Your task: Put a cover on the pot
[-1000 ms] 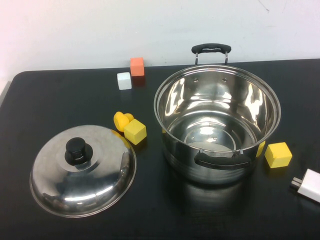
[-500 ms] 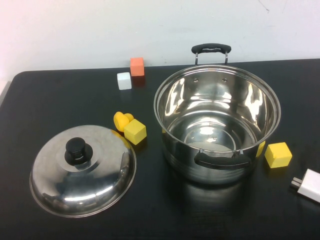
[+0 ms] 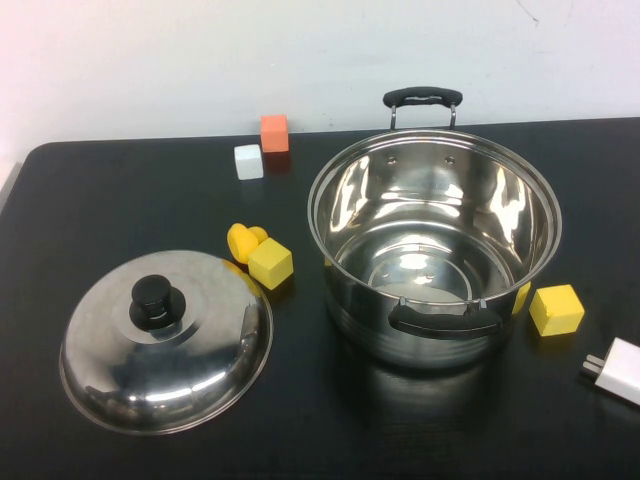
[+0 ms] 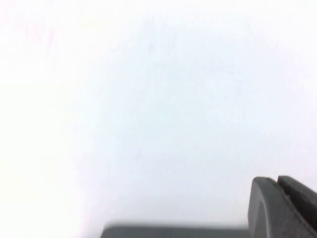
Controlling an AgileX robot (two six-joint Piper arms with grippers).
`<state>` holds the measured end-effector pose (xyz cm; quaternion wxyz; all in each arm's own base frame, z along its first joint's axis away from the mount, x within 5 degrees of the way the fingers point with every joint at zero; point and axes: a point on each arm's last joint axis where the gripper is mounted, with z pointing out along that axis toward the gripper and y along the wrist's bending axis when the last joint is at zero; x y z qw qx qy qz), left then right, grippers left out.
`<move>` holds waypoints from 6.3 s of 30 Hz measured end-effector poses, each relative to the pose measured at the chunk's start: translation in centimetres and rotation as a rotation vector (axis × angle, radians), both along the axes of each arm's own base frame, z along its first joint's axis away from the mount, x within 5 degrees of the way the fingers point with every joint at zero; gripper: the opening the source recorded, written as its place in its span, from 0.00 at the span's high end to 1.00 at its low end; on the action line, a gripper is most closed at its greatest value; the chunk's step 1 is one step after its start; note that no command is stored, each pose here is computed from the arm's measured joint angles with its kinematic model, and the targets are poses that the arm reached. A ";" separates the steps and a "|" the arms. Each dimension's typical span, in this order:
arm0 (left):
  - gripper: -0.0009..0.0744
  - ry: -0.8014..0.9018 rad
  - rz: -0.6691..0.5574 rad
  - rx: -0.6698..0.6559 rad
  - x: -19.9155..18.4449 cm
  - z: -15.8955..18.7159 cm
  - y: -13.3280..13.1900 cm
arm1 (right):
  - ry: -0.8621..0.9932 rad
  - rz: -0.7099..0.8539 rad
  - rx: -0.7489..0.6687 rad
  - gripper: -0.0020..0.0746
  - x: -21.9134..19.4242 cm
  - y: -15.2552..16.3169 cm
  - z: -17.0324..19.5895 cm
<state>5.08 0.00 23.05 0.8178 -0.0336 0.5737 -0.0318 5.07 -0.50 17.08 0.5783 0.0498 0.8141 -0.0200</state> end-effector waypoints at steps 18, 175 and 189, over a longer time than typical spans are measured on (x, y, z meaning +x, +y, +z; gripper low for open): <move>0.99 -0.101 -0.016 -0.056 -1.1 6.6 0.0 | 0.000 0.000 0.000 0.98 0.0 0.0 0.0; 0.55 0.553 -0.788 0.284 28.2 9.1 -25.9 | 0.000 0.000 0.000 0.98 0.0 0.0 0.0; 0.55 0.467 -0.839 0.341 26.2 12.4 -25.1 | 0.000 0.000 0.000 0.98 0.0 0.0 0.0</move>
